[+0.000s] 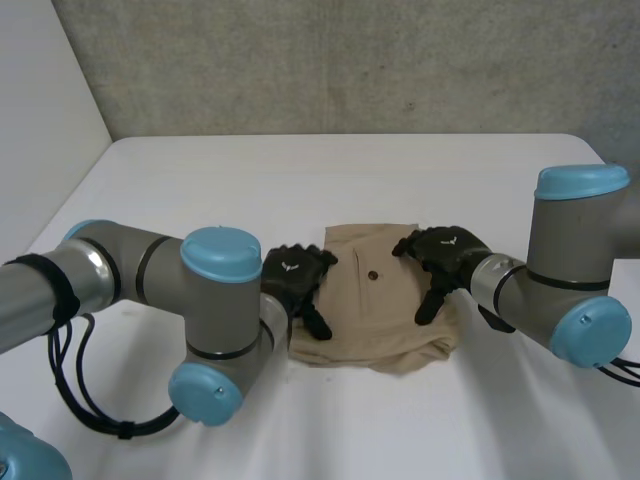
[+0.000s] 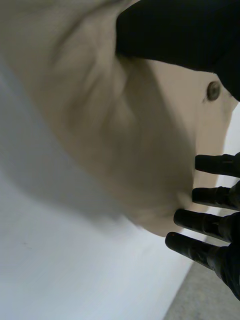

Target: Fold the shorts.

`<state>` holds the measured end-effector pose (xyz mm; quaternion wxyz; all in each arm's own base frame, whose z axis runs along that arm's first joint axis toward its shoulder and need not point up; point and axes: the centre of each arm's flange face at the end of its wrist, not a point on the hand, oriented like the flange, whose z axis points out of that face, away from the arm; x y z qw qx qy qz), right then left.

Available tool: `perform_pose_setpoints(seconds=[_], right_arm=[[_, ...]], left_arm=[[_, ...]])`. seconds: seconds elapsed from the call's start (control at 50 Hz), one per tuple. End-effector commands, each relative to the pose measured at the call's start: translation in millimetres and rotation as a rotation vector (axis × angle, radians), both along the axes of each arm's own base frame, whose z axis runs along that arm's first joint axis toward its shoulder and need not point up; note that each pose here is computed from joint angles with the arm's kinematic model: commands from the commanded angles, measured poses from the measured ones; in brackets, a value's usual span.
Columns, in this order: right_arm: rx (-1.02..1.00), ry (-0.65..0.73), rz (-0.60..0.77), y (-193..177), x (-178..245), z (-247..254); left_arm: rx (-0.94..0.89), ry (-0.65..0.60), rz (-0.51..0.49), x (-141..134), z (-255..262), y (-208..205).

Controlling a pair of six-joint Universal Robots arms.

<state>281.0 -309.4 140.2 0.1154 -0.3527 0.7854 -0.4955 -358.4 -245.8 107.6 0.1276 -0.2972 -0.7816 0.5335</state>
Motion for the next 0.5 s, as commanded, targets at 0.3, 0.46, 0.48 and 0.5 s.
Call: perform_pose_setpoints(seconds=[0.3,0.46,0.48,0.5], right_arm=[[-0.394,-0.278,-0.189,11,-14,167],[-0.5,-0.275,-0.328,23,-36,202],[-0.494,-0.26,-0.336,24,-37,201],[-0.489,-0.249,-0.339,25,-38,200]], left_arm=[[-0.287,0.217,0.081,42,175,13],[-0.364,0.216,0.333,128,239,-19],[-0.351,0.213,0.346,133,240,-19],[-0.332,0.21,0.352,136,240,-19]])
